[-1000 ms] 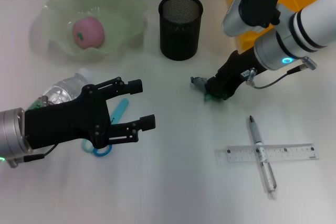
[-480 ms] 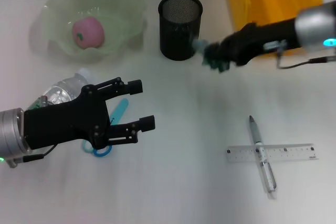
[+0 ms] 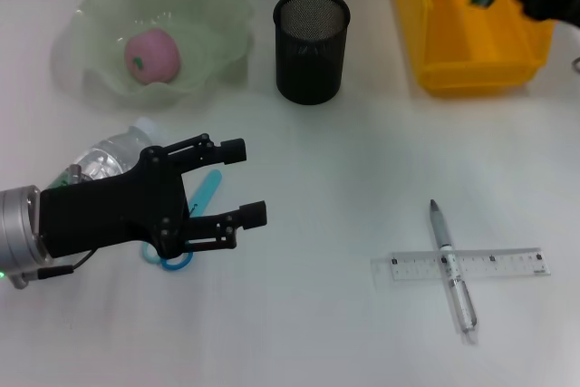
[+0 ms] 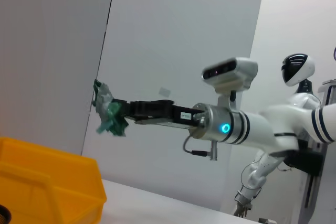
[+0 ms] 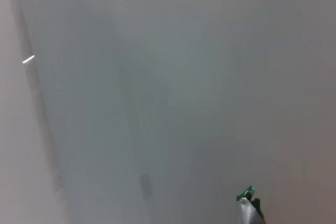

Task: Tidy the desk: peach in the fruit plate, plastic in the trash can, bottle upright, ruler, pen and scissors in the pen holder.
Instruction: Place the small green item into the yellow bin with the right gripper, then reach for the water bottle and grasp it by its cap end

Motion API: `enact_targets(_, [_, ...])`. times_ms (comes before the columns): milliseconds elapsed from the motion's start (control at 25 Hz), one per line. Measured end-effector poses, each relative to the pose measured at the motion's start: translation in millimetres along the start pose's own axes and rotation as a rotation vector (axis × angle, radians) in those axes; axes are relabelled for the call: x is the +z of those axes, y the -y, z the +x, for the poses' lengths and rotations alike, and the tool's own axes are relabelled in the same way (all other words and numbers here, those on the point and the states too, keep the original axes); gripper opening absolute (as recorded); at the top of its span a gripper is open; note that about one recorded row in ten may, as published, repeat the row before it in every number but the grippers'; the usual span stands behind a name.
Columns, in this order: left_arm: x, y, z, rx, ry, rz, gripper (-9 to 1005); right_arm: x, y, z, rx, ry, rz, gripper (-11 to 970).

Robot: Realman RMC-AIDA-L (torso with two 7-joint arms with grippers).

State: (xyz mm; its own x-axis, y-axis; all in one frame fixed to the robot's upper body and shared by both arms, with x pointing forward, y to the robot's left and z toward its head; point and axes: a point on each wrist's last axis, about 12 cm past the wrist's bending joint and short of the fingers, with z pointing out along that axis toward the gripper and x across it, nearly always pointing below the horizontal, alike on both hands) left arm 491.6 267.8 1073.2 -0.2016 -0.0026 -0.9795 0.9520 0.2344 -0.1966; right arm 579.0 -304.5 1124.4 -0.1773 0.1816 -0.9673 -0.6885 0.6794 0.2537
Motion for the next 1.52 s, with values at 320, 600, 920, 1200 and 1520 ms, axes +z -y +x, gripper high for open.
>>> enact_targets(320, [-1.2, 0.2, -1.8, 0.003, 0.002, 0.012, 835, -5.7, 28.7, 10.6, -0.001, 0.025, 0.264, 5])
enact_targets(600, [-1.9, 0.1, -2.2, 0.004, 0.002, 0.013, 835, 6.5, 35.1, 12.4, -0.031, -0.012, 0.317, 44])
enact_targets(920, [-2.0, 0.5, -2.4, 0.004, 0.004, 0.016, 834, 12.3, 38.2, 12.7, -0.030, -0.024, 0.348, 193])
enact_targets(1200, [-2.5, 0.5, -2.6, 0.005, 0.004, 0.017, 834, -0.4, 35.9, 6.9, 0.035, 0.116, 0.339, 546])
enact_targets(1520, [-1.5, -1.6, -4.2, 0.009, 0.004, 0.013, 833, -28.9, 5.0, 7.3, 0.055, 0.257, 0.063, 727])
